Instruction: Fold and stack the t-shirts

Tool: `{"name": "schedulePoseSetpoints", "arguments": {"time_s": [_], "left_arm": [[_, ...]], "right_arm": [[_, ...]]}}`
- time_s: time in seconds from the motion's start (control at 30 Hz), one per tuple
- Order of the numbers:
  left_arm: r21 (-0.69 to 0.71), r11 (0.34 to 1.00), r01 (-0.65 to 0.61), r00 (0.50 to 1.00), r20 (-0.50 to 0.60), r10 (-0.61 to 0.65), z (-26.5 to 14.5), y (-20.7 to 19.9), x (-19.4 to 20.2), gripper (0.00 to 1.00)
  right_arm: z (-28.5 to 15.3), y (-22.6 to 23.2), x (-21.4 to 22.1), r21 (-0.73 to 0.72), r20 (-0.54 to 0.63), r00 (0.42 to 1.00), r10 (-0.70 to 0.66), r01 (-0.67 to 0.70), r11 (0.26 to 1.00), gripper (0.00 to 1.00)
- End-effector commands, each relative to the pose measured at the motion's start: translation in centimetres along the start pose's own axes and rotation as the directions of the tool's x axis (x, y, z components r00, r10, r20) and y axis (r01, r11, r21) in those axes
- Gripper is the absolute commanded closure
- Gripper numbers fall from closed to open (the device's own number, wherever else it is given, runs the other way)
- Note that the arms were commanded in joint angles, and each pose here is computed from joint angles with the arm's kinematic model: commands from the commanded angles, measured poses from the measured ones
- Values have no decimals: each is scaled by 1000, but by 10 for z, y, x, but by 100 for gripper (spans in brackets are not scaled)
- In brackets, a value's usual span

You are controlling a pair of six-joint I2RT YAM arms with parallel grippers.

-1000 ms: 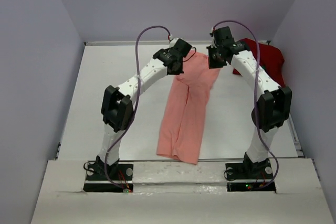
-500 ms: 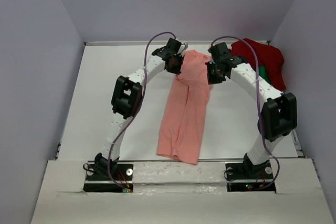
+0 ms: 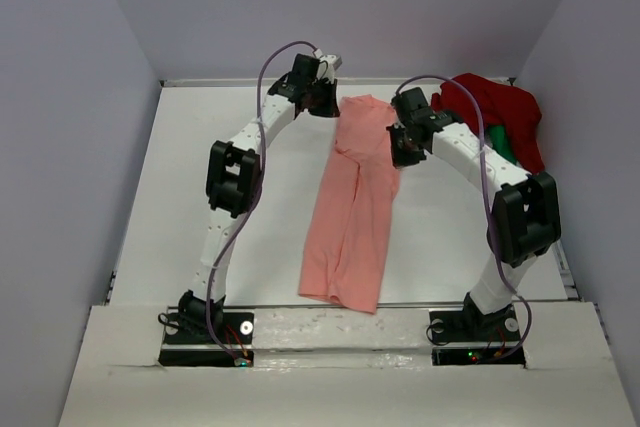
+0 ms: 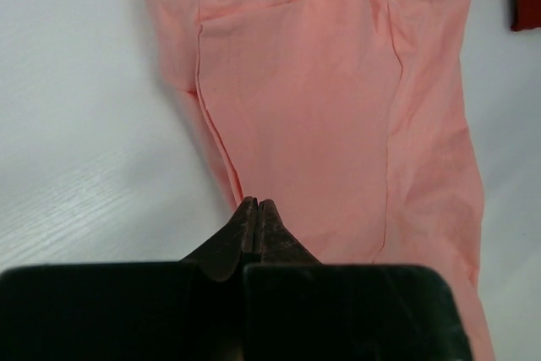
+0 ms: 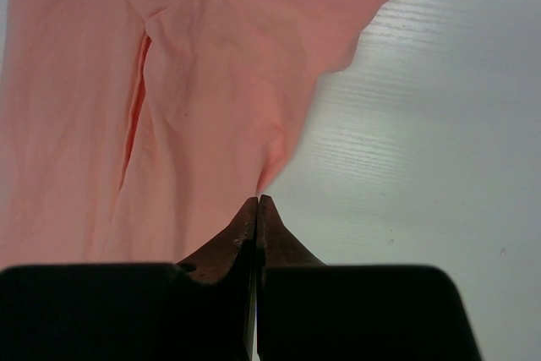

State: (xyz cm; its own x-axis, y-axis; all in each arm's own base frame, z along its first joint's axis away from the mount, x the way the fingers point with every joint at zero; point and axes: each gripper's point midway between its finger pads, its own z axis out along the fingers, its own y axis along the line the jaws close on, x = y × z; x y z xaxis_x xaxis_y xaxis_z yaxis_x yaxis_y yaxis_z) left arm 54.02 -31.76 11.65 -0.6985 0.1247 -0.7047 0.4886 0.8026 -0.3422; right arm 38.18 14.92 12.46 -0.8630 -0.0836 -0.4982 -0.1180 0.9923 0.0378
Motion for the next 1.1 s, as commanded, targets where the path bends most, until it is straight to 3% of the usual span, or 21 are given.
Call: {"name": "schedulePoseSetpoints", "arguments": {"time_s": [0.0,0.53,0.7,1.07], "left_arm": [[209,978,5,999,45,-15,13,-7,-20,100],[501,865,-11,997,71,-28,7,-38,-18,100],[524,852,5,995,81,-55,11,-40,-24,100],[496,860,123,990,-5,-139,51,-18,6,100]], "right_arm": [[-22,8,-20,-11,92,996,4,-3,1000,100],[-9,3,-5,33,35,999,-16,15,999,100],[-14,4,-5,39,41,999,-20,19,999,100],[-65,4,-22,26,137,991,0,-4,1000,100]]}}
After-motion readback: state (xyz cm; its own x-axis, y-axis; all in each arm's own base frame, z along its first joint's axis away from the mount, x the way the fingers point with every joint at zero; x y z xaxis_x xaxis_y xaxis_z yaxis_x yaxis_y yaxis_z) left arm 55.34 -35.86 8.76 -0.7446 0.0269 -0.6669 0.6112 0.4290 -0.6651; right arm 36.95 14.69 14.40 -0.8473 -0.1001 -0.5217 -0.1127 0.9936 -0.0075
